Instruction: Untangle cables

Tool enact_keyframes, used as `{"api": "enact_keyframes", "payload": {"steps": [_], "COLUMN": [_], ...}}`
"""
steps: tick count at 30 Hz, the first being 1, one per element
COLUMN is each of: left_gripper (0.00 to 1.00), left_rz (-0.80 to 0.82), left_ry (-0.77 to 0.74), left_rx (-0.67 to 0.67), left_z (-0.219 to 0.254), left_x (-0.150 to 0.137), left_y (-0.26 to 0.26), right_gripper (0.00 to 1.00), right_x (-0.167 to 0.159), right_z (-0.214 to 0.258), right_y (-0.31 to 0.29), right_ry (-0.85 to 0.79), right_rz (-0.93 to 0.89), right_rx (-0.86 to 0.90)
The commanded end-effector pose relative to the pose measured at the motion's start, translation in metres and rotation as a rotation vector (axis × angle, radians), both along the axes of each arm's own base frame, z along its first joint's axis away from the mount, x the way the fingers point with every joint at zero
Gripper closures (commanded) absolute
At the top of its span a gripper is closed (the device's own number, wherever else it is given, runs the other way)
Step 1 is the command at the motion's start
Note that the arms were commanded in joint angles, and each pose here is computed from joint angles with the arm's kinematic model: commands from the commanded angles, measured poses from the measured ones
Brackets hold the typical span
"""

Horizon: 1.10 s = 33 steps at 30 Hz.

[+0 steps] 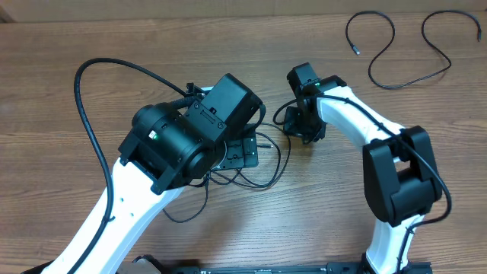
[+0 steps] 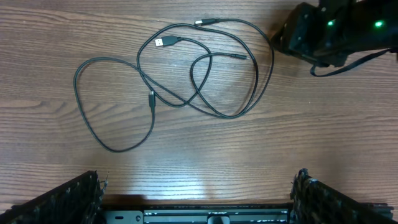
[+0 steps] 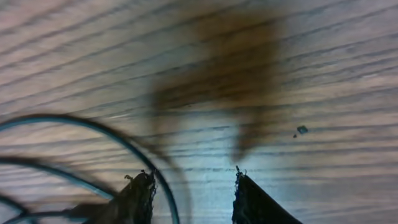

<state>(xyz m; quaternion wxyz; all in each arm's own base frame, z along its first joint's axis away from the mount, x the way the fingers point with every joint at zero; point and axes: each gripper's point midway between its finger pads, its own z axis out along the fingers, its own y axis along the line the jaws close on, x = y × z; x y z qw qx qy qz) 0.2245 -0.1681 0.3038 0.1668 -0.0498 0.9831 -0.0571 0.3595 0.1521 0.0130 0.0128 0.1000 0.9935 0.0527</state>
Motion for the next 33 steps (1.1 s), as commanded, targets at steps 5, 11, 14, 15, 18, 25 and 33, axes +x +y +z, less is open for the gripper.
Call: {"api": "enact_keyframes", "payload": {"steps": [5, 11, 14, 15, 18, 25, 33], "left_gripper": [0.01, 0.00, 0.00, 0.01, 0.00, 0.01, 0.00], "left_rz": [0.017, 0.017, 0.017, 0.017, 0.017, 0.017, 0.017], "left_ry": [0.001, 0.001, 0.002, 0.002, 0.001, 0.001, 0.001], "left_rx": [0.011, 0.011, 0.011, 0.011, 0.011, 0.011, 0.011], "left_z": [-0.002, -0.002, -0.002, -0.002, -0.002, -0.002, -0.002], "left_x": [0.002, 0.002, 0.002, 0.002, 0.002, 0.002, 0.002], "left_y": [0.002, 0.002, 0.002, 0.002, 0.002, 0.002, 0.002], "right_gripper": [0.52, 0.55, 0.64, 0.70, 0.84, 0.96, 0.96], "right_x": [-0.008, -0.009, -0.009, -0.009, -0.010, -0.014, 0.008], "right_z": [-0.013, -0.018, -0.020, -0.021, -0.021, -0.020, 0.059], "right_y": [0.015, 0.014, 0.012, 0.011, 0.011, 0.010, 0.005], "right_ry": [0.013, 0.025, 0.026, 0.026, 0.030, 0.050, -0.049], "right_rz": [0.046, 0.047, 0.042, 0.042, 0.041, 0.041, -0.005], "right_rx": [-0.016, -0.021, -0.034, -0.038, -0.039, -0.042, 0.014]}}
